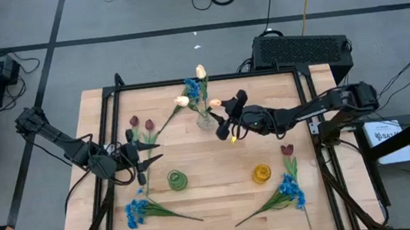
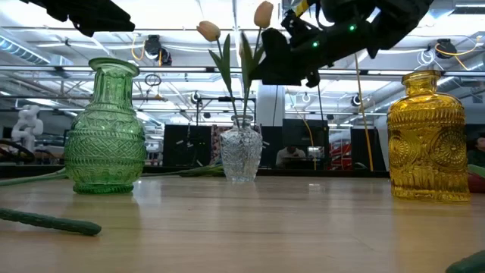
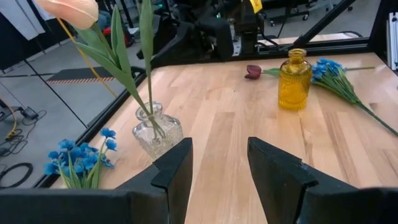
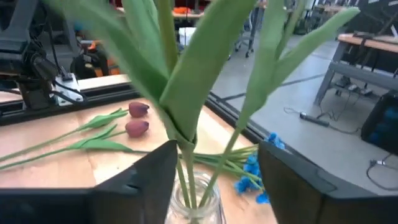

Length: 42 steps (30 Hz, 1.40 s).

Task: Sort flowers into vase by color
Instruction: Put the pink flower into the transparent vase, then put the top blue flowers into the yellow vase

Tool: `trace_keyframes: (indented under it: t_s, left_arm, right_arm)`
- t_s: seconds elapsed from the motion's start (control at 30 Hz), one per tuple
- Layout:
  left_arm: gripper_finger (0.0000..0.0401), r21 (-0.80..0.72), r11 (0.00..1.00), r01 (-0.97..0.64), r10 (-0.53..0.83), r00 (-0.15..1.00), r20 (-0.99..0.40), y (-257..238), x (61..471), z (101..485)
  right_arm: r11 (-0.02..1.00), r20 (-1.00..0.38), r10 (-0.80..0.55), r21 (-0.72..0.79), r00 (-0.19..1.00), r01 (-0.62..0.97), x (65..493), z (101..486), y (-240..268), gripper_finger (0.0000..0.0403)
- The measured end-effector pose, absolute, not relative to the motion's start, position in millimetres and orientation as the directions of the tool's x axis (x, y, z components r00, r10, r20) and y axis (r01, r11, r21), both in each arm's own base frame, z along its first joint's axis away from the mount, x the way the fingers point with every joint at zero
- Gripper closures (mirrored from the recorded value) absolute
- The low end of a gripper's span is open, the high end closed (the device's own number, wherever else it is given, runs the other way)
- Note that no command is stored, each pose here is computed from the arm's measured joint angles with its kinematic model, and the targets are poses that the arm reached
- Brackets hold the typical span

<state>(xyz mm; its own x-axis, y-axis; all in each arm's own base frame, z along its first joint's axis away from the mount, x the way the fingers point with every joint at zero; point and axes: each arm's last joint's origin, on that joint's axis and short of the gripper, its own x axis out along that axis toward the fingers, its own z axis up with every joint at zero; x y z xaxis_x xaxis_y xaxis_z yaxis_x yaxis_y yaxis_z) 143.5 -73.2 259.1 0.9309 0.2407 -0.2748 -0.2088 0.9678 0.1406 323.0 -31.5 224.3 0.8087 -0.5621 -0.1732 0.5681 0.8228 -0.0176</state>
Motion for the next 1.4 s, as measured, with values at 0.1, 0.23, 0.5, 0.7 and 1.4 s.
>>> trace_keyframes:
  t_s: [0.1,0.23,0.5,0.7,1.4]
  left_arm:
    - [0.0242,0.138,0.968,-0.21,0.241,0.931,-0.275,-73.2,143.5,259.1]
    - [0.0242,0.13,0.968,-0.212,0.241,0.931,-0.275,-73.1,143.5,259.1]
    - [0.0242,0.129,0.969,-0.211,0.239,0.931,-0.276,-73.2,143.5,259.0]
    - [0.0242,0.119,0.974,-0.192,0.219,0.934,-0.281,-73.8,143.5,258.9]
    - [0.0242,0.047,0.975,-0.216,0.22,0.932,-0.288,-73.6,143.3,258.1]
  right_arm:
    - [0.837,-0.19,-0.535,0.009,0.823,0.546,316.5,232.5,-30.4,0.0148]
    - [0.847,-0.22,-0.51,0.039,0.832,0.53,307.9,240.6,-28.9,0.0099]
    - [0.893,-0.266,-0.399,0.106,0.877,0.438,282.3,264.7,-17.3,0.0065]
    - [0.886,-0.304,-0.377,0.156,0.875,0.437,251.4,284.2,-6.3,0.0072]
    - [0.924,-0.426,-0.288,0.114,0.858,0.366,223.5,279.7,43.9,0.0126]
